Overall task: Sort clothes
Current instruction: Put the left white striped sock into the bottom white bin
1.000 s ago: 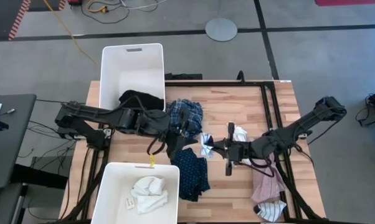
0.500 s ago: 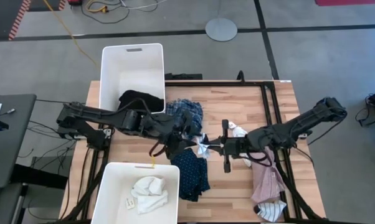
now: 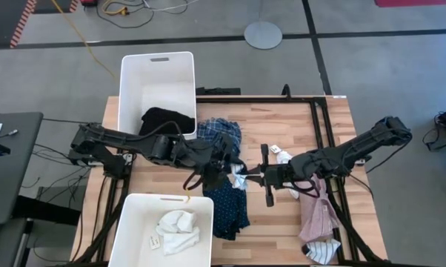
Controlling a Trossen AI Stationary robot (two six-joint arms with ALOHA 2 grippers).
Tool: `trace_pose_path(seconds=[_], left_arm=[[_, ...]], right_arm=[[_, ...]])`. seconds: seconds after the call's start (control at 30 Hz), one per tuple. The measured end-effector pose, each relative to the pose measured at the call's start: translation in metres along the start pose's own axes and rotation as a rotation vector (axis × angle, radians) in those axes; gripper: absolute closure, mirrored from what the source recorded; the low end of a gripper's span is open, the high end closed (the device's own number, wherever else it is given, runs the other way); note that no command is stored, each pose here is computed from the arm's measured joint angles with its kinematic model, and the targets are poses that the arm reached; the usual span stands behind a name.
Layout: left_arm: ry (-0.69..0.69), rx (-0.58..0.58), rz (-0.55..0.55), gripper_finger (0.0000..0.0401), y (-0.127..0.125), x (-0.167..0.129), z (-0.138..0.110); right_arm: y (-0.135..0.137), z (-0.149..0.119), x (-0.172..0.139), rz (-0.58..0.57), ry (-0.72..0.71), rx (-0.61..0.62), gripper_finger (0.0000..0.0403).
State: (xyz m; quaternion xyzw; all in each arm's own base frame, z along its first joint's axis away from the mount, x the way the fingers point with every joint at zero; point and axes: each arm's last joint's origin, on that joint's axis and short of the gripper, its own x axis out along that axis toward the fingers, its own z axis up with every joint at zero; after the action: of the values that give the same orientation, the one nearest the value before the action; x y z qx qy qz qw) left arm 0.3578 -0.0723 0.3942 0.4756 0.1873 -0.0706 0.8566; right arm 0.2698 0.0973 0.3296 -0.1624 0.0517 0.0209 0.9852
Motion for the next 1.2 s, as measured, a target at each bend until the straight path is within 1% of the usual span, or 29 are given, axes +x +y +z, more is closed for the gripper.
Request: trace_pose_path(seconds=[0.17, 0.23, 0.43, 0.53, 0.63, 0.83, 1.03, 1.2], left_arm=[[-0.020, 0.035, -0.035, 0.0377, -0.005, -0.001, 0.003], [-0.021, 0.039, -0.039, 0.0392, -0.005, -0.002, 0.004], [-0.022, 0.032, -0.040, 0.0397, -0.006, -0.002, 0.004], [-0.015, 0.040, -0.041, 0.0398, -0.008, -0.003, 0.006], [-0.003, 0.049, -0.040, 0.0398, -0.010, -0.004, 0.008], [0.048, 0.079, -0.002, 0.0399, -0.011, -0.012, 0.011], [0.090, 0.065, 0.057, 0.0400, -0.002, -0.035, 0.010], [0.143, 0.042, 0.132, 0.0400, 0.010, -0.061, 0.006]], right_arm=[[0.000, 0.000, 0.000, 0.001, 0.003, -0.002, 0.0391], [0.000, 0.000, 0.000, 0.003, 0.002, -0.001, 0.0390], [0.000, -0.001, 0.000, 0.004, 0.005, -0.002, 0.0387], [0.003, -0.001, -0.001, 0.009, 0.014, -0.008, 0.0374], [0.006, -0.001, -0.002, -0.009, 0.030, -0.017, 0.0347], [0.010, -0.003, -0.005, -0.051, 0.068, -0.033, 0.0278], [0.014, -0.002, -0.008, -0.082, 0.083, -0.040, 0.0208], [0.018, -0.005, -0.010, -0.120, 0.122, -0.026, 0.0171]])
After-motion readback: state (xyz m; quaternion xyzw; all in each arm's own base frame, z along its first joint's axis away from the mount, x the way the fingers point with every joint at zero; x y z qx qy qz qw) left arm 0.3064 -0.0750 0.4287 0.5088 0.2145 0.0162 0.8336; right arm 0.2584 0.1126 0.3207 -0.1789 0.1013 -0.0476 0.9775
